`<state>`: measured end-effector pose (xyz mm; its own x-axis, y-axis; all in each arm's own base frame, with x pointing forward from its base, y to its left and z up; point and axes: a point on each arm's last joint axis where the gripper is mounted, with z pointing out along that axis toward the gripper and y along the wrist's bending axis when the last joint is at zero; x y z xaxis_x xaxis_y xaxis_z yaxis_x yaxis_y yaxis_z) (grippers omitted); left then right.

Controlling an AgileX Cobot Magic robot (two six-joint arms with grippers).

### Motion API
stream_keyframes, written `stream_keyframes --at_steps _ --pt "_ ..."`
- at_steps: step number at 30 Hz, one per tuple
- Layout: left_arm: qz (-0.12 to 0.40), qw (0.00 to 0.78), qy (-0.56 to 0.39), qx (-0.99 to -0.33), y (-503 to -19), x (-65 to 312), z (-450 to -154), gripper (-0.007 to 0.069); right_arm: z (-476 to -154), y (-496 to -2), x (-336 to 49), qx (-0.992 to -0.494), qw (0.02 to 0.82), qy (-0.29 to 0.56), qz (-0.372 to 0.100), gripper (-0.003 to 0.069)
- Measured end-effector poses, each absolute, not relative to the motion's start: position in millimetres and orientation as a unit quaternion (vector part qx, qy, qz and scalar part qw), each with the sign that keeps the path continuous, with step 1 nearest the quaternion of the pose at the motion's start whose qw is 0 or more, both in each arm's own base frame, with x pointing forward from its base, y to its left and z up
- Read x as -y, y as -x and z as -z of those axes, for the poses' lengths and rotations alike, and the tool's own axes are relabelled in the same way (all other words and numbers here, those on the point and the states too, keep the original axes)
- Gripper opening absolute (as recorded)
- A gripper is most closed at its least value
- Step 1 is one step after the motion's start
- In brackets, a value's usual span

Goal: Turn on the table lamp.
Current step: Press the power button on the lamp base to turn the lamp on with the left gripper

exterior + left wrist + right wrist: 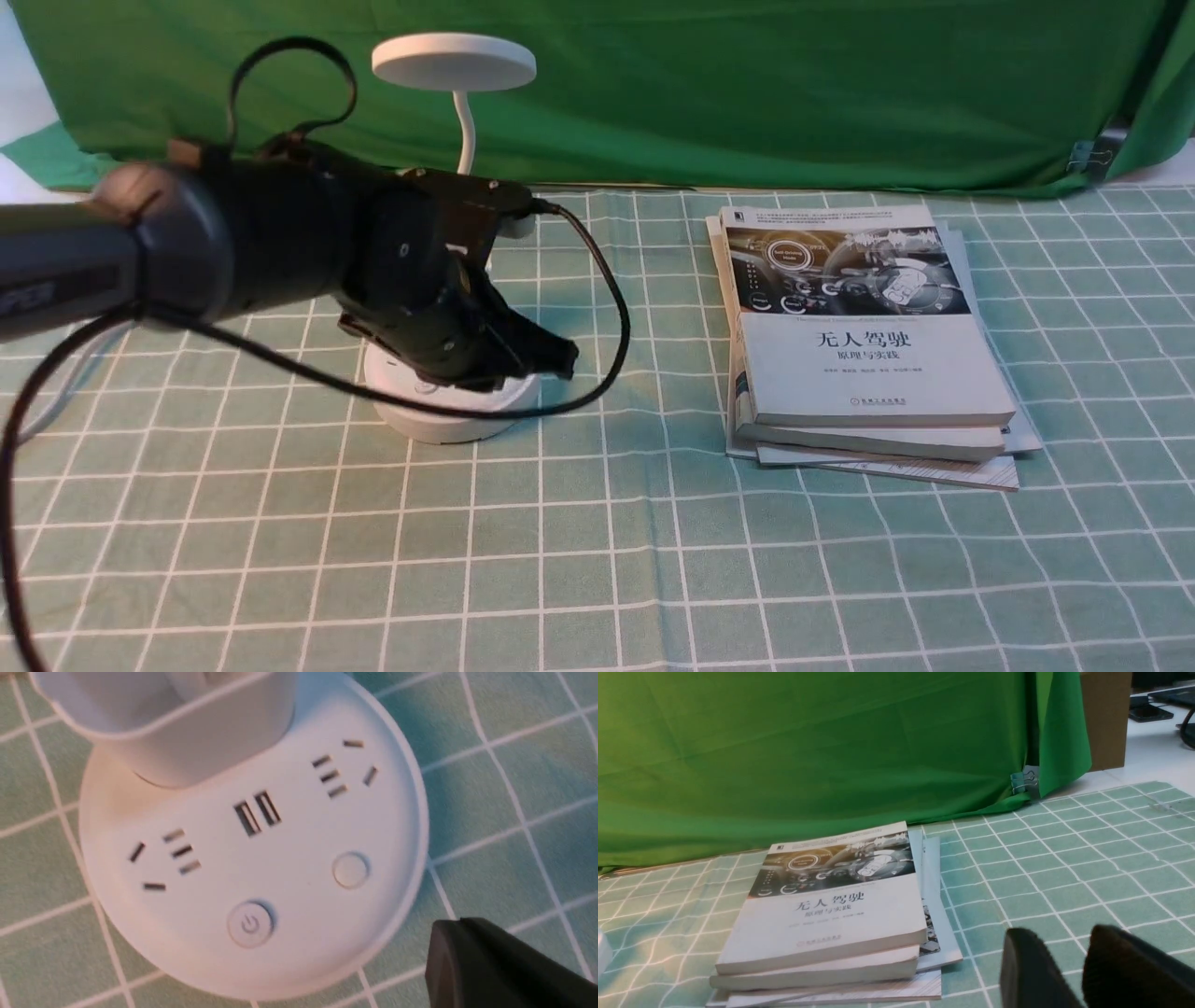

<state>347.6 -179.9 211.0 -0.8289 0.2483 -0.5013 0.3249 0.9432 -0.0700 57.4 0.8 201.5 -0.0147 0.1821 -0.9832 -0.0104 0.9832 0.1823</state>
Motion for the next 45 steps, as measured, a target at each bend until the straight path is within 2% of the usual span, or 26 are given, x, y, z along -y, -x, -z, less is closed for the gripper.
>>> stream_keyframes --at_steps 7,35,45 --pt "0.07 0.247 -0.116 -0.96 -367.4 164.6 -203.6 0.0001 -201.5 -57.4 -0.8 -0.709 0.699 -0.061 -0.069 0.0241" --pt "0.08 0.248 -0.107 -0.96 -380.4 171.9 -176.5 0.0001 -201.5 -57.4 -0.8 -0.709 0.699 -0.061 -0.069 0.0241" --pt "0.077 0.258 -0.113 -0.957 -382.0 171.8 -179.2 0.0001 -201.5 -57.4 -0.8 -0.709 0.699 -0.061 -0.069 0.0241"
